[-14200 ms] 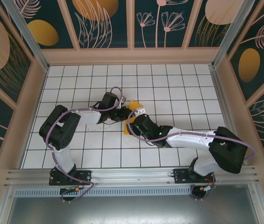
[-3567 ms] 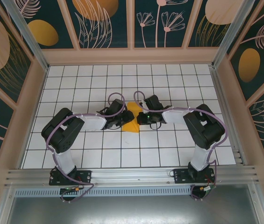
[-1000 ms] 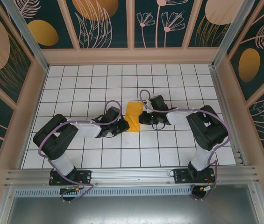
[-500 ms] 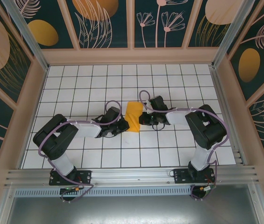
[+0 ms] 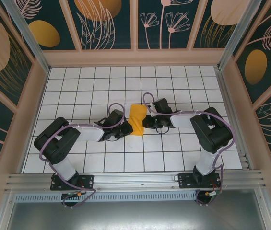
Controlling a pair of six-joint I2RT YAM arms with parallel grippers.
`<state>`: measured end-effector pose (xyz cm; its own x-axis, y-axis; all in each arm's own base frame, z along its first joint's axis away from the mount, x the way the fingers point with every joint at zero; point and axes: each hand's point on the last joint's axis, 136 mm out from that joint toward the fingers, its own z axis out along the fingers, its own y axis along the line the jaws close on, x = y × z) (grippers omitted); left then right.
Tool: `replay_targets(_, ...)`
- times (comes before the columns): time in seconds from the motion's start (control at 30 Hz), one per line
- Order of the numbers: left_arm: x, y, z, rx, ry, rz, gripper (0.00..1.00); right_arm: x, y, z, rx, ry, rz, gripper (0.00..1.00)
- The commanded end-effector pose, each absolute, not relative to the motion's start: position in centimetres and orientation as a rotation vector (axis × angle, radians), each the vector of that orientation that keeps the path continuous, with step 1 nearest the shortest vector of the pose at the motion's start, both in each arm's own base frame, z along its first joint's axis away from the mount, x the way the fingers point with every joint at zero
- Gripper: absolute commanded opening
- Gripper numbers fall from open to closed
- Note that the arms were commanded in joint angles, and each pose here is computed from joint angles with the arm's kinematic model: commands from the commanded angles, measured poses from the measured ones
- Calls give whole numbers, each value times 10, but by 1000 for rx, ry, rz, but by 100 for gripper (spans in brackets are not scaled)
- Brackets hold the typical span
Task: Fold a paper plane with a square sheet of paper (pick it up from the middle)
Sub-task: Fold the triangle a second time at the center of the table.
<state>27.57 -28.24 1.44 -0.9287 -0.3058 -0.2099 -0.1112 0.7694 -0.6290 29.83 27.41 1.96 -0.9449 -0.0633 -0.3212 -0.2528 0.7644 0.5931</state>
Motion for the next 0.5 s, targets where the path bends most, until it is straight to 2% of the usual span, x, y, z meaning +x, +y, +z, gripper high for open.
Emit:
replay_targets(0.0, 272, -275, 4, -293, 2701, -830, 16, 301, 272, 14, -262, 2699, 934, 3)
replay_targets(0.17, 289, -285, 50, -253, 2571, -908, 17, 300, 272, 12, -261, 2705, 932, 3)
replay_targets(0.37, 317, -301, 89, -285, 2438, -1068, 1, 300, 271, 10, -261, 2709, 928, 3)
replay_targets(0.47, 331, -310, 97, -326, 2392, -1179, 0, 299, 271, 8, -260, 2713, 927, 3)
